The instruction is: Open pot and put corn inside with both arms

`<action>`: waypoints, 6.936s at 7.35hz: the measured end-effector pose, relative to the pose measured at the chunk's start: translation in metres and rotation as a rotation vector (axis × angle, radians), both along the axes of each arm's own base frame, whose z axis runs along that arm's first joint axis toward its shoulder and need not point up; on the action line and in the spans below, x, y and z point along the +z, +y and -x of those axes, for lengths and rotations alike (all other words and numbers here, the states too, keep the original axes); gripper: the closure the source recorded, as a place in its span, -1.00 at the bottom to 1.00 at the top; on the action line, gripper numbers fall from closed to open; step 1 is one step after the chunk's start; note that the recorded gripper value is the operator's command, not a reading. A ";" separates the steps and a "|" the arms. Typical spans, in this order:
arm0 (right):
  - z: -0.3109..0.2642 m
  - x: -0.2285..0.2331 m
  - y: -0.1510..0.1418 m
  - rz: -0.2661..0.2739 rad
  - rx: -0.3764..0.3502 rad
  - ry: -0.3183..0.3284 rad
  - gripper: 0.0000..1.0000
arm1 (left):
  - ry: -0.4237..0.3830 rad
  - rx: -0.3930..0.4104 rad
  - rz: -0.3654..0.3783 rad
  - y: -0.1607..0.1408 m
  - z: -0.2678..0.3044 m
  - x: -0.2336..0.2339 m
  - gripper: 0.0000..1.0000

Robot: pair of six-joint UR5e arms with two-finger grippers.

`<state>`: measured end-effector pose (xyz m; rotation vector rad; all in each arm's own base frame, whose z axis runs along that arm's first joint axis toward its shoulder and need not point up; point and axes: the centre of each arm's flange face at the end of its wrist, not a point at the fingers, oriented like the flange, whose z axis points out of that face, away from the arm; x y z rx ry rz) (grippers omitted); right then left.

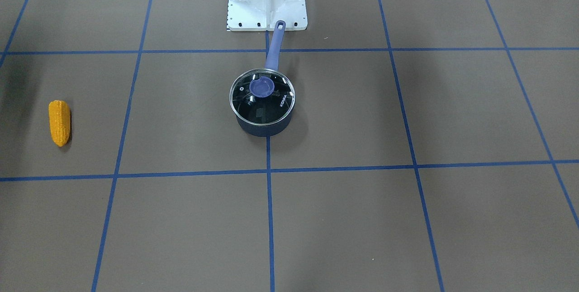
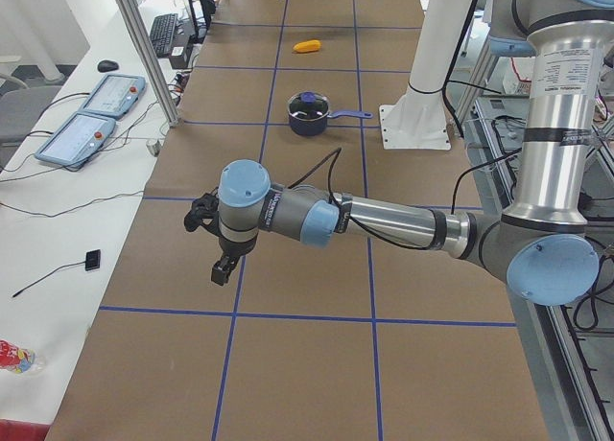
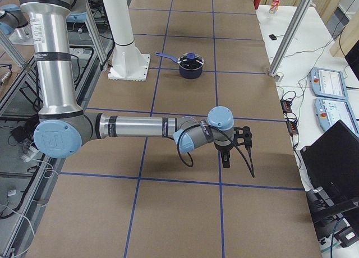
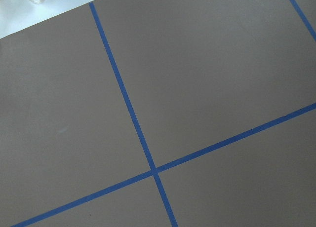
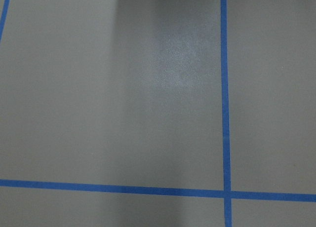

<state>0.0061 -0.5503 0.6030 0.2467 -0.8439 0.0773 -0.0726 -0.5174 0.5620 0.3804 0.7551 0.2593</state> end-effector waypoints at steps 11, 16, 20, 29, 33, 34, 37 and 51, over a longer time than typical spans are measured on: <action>0.111 -0.038 0.014 0.064 -0.008 -0.082 -1.00 | 0.219 -0.040 0.183 0.037 -0.203 -0.192 -0.96; 0.180 -0.036 0.070 0.107 -0.129 -0.076 -1.00 | 0.226 -0.080 0.320 0.102 -0.365 -0.342 -0.96; 0.208 -0.041 0.098 0.086 -0.151 -0.042 -1.00 | 0.208 -0.097 0.365 0.161 -0.459 -0.419 -0.96; 0.238 -0.001 0.102 0.067 -0.168 0.028 0.01 | 0.184 -0.147 0.401 0.151 -0.576 -0.479 -0.96; 0.251 0.002 0.099 0.046 -0.159 0.046 0.79 | 0.194 -0.148 0.398 0.139 -0.600 -0.474 -0.96; 0.253 -0.004 0.097 0.038 -0.159 0.039 0.79 | 0.200 -0.146 0.395 0.136 -0.605 -0.472 -0.96; 0.241 -0.038 0.083 0.015 -0.148 -0.023 0.78 | 0.203 -0.152 0.395 0.124 -0.628 -0.472 -0.96; 0.187 -0.095 0.032 0.074 -0.096 -0.126 0.77 | 0.151 -0.191 0.382 0.092 -0.656 -0.464 -0.18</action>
